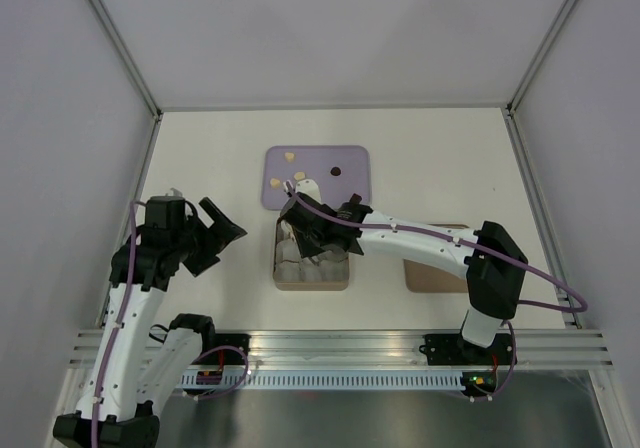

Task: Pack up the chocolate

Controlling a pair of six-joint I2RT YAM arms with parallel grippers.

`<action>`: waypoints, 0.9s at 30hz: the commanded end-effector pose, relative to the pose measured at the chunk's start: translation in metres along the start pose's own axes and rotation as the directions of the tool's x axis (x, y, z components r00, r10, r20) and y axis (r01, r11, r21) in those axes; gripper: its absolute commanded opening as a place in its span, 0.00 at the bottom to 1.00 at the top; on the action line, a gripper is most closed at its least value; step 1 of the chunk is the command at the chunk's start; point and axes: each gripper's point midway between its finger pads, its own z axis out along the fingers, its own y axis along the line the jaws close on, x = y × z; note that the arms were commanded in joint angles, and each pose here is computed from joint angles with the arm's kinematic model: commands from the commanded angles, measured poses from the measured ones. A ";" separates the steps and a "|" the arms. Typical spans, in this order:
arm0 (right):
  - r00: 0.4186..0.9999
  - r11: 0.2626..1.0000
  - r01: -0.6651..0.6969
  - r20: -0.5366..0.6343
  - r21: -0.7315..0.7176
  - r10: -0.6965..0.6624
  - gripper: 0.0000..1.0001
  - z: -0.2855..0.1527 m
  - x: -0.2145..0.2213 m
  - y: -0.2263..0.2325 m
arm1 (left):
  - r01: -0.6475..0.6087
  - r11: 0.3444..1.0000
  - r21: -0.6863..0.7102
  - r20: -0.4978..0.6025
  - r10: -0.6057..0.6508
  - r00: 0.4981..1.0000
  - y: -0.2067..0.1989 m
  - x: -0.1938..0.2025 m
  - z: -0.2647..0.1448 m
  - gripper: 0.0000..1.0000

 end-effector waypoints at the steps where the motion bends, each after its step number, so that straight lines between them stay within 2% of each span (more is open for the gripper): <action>1: 0.993 1.000 -0.010 0.115 -0.013 0.012 0.03 -0.002 -0.030 0.011 | -0.001 1.000 0.031 -0.036 0.002 0.999 -0.005 0.009 -0.008 1.00; 12: 0.992 0.996 0.078 0.106 -0.032 -0.074 0.03 0.009 -0.021 0.012 | 0.008 0.999 0.031 -0.026 -0.008 1.000 -0.002 0.011 -0.011 0.99; 27: 0.992 0.997 0.076 0.107 -0.025 -0.073 0.02 0.020 -0.013 0.009 | 0.021 1.000 0.013 -0.015 -0.021 1.000 0.005 0.012 -0.012 0.99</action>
